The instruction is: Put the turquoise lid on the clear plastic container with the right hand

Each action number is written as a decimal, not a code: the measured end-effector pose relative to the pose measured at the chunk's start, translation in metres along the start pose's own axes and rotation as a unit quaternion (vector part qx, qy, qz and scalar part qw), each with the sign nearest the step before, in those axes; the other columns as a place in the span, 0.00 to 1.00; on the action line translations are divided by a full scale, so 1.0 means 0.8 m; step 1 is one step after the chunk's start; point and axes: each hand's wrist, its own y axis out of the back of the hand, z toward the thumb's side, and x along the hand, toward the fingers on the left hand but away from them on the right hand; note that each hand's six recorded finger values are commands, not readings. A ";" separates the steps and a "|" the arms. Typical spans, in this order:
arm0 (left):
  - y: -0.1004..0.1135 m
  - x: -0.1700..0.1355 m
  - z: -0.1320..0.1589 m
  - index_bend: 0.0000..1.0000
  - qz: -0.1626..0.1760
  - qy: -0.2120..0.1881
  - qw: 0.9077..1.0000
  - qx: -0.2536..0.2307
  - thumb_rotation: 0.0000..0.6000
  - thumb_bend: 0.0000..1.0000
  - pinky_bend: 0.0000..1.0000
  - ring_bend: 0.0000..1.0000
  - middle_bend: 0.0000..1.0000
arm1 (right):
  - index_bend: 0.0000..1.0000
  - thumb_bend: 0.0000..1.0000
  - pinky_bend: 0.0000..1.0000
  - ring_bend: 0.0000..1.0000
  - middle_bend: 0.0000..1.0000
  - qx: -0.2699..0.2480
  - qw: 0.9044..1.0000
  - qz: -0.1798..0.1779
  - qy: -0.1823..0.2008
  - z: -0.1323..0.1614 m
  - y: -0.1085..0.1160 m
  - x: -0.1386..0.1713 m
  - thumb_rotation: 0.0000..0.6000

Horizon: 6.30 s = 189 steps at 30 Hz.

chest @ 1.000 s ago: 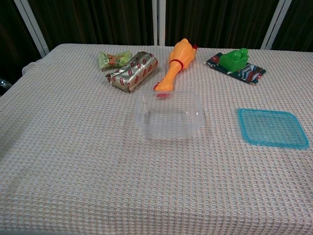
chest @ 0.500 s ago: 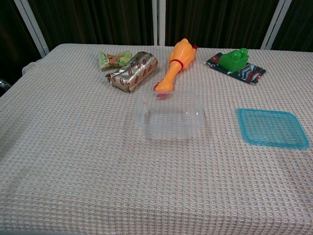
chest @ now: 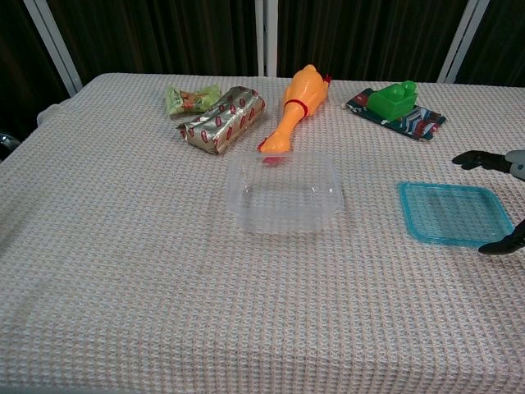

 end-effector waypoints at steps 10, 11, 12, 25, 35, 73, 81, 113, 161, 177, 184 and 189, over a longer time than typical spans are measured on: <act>-0.002 0.002 -0.001 0.06 -0.002 -0.001 1.000 -0.001 1.00 0.04 0.00 0.00 0.02 | 0.00 0.00 0.00 0.00 0.10 -0.009 1.000 0.017 -0.010 0.009 -0.006 -0.019 1.00; -0.002 0.002 -0.001 0.06 -0.003 -0.001 1.000 -0.001 1.00 0.04 0.00 0.00 0.02 | 0.00 0.00 0.00 0.00 0.11 -0.010 1.000 0.019 -0.011 0.009 -0.006 -0.020 1.00; -0.002 0.001 -0.001 0.06 -0.003 -0.001 1.000 -0.001 1.00 0.04 0.00 0.00 0.02 | 0.00 0.00 0.00 0.00 0.11 -0.010 1.000 0.020 -0.010 0.009 -0.006 -0.021 1.00; -0.003 0.000 -0.002 0.06 -0.003 0.000 1.000 -0.002 1.00 0.04 0.00 0.00 0.02 | 0.00 0.00 0.00 0.00 0.19 -0.003 1.000 0.021 -0.010 0.010 -0.005 -0.029 1.00; -0.002 -0.001 -0.002 0.06 -0.004 0.001 1.000 0.000 1.00 0.04 0.00 0.00 0.02 | 0.00 0.03 0.00 0.00 0.29 0.023 1.000 -0.011 0.015 0.012 0.019 -0.023 1.00; -0.003 -0.001 -0.007 0.06 0.003 -0.003 1.000 -0.010 1.00 0.04 0.00 0.00 0.02 | 0.00 0.03 0.00 0.00 0.29 0.052 0.990 0.031 0.131 0.284 0.037 -0.033 1.00; -0.006 -0.002 -0.010 0.06 0.003 -0.003 1.000 -0.014 1.00 0.04 0.00 0.00 0.02 | 0.00 0.03 0.00 0.00 0.29 0.020 0.991 0.041 0.127 0.284 0.025 -0.035 1.00; -0.012 -0.001 -0.018 0.06 0.000 0.000 1.000 -0.021 1.00 0.04 0.00 0.00 0.02 | 0.00 0.04 0.00 0.00 0.29 0.007 0.994 0.035 0.099 0.290 0.012 -0.038 1.00; -0.020 -0.003 -0.022 0.06 -0.005 0.004 1.000 -0.027 1.00 0.04 0.00 0.00 0.02 | 0.00 0.00 0.00 0.00 0.14 0.033 0.993 0.015 0.116 0.280 0.009 -0.032 1.00; -0.019 -0.006 -0.023 0.06 -0.005 0.009 1.000 -0.025 1.00 0.04 0.00 0.00 0.02 | 0.00 0.00 0.00 0.00 0.13 0.053 0.990 0.012 0.131 0.269 0.016 -0.021 1.00; -0.018 -0.007 -0.022 0.06 -0.004 0.009 1.000 -0.024 1.00 0.04 0.00 0.00 0.02 | 0.00 0.00 0.00 0.00 0.19 0.047 0.983 0.003 0.179 0.282 0.031 -0.005 1.00; -0.018 -0.008 -0.023 0.06 -0.004 0.013 1.000 -0.025 1.00 0.04 0.00 0.00 0.02 | 0.00 0.03 0.00 0.00 0.23 0.065 0.974 0.021 0.217 0.295 0.020 0.008 1.00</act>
